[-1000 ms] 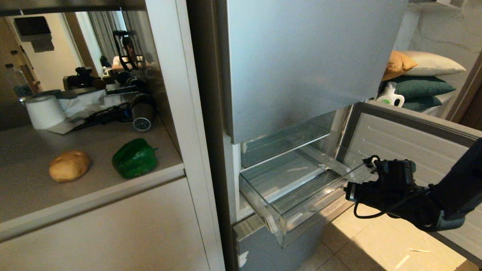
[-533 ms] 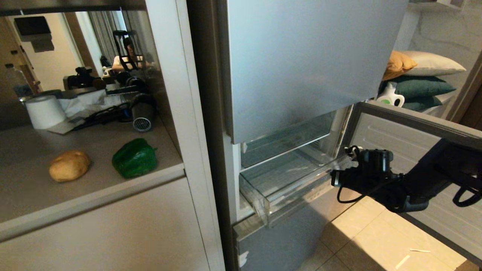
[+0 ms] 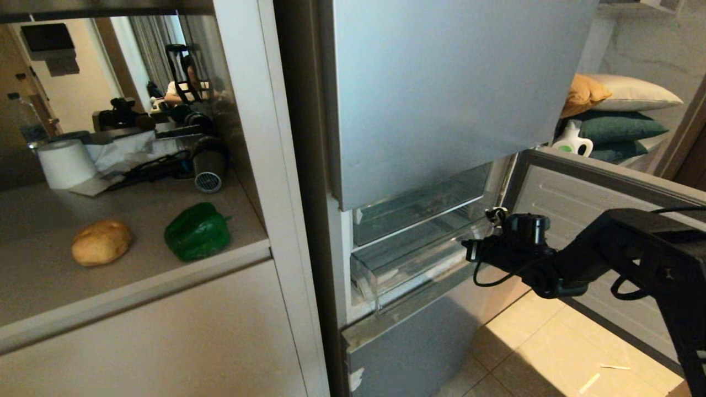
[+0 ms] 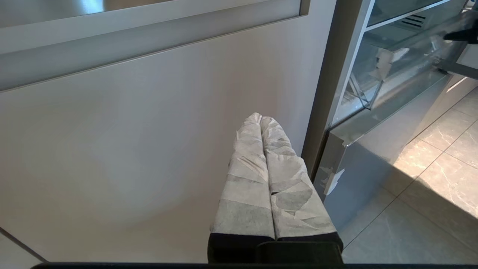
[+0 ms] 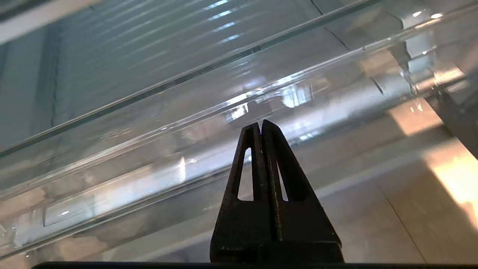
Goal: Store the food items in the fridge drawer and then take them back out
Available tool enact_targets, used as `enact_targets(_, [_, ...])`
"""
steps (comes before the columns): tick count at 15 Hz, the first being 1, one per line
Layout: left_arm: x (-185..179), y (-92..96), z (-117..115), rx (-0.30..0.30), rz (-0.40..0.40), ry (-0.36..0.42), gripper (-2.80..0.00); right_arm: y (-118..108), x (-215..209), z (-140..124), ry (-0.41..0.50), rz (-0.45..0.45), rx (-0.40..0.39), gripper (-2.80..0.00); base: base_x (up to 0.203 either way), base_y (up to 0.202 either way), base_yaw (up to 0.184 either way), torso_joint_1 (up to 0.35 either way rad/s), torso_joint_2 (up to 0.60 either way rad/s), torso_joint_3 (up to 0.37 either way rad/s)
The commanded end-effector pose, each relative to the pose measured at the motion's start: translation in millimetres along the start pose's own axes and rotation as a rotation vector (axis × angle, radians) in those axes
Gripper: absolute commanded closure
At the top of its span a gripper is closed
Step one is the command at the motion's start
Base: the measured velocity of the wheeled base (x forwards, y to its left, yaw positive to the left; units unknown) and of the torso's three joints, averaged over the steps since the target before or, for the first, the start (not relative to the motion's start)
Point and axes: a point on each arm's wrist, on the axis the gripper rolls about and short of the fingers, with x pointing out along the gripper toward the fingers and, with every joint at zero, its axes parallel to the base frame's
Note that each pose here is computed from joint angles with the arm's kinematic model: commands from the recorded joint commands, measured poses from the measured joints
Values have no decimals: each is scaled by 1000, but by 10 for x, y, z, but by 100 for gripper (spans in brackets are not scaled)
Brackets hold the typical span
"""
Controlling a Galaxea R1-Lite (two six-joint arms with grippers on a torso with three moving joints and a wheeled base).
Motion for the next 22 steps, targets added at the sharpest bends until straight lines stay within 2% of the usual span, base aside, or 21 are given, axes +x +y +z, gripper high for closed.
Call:
enact_targets(1, [1, 0, 1, 0, 0, 1, 0, 9, 111, -84, 1, 14, -2, 0, 0, 0, 0, 0, 0, 0])
enact_targets(6, [1, 0, 1, 0, 0, 1, 0, 25, 162, 48, -70, 41, -7, 0, 0, 0, 0, 0, 0, 0])
enact_targets(9, [1, 0, 1, 0, 0, 1, 0, 72, 168, 131, -140, 119, 18, 0, 0, 0, 0, 0, 0, 0])
enact_targets(13, [1, 0, 1, 0, 0, 1, 0, 94, 78, 92, -110, 110, 30, 0, 0, 0, 0, 0, 0, 0])
enact_targets(15, [1, 0, 1, 0, 0, 1, 0, 132, -149, 57, -57, 90, 43, 0, 0, 0, 0, 0, 0, 0])
enact_targets(18, [1, 0, 1, 0, 0, 1, 0, 234, -712, 95, 5, 22, 64, 0, 0, 0, 0, 0, 0, 0])
enact_targets(20, [1, 0, 1, 0, 0, 1, 0, 330, -1234, 279, -17, -1, 61, 0, 0, 0, 0, 0, 0, 0])
enact_targets(22, [1, 0, 1, 0, 0, 1, 0, 417, -1801, 495, -86, -14, 31, 0, 0, 0, 0, 0, 0, 0])
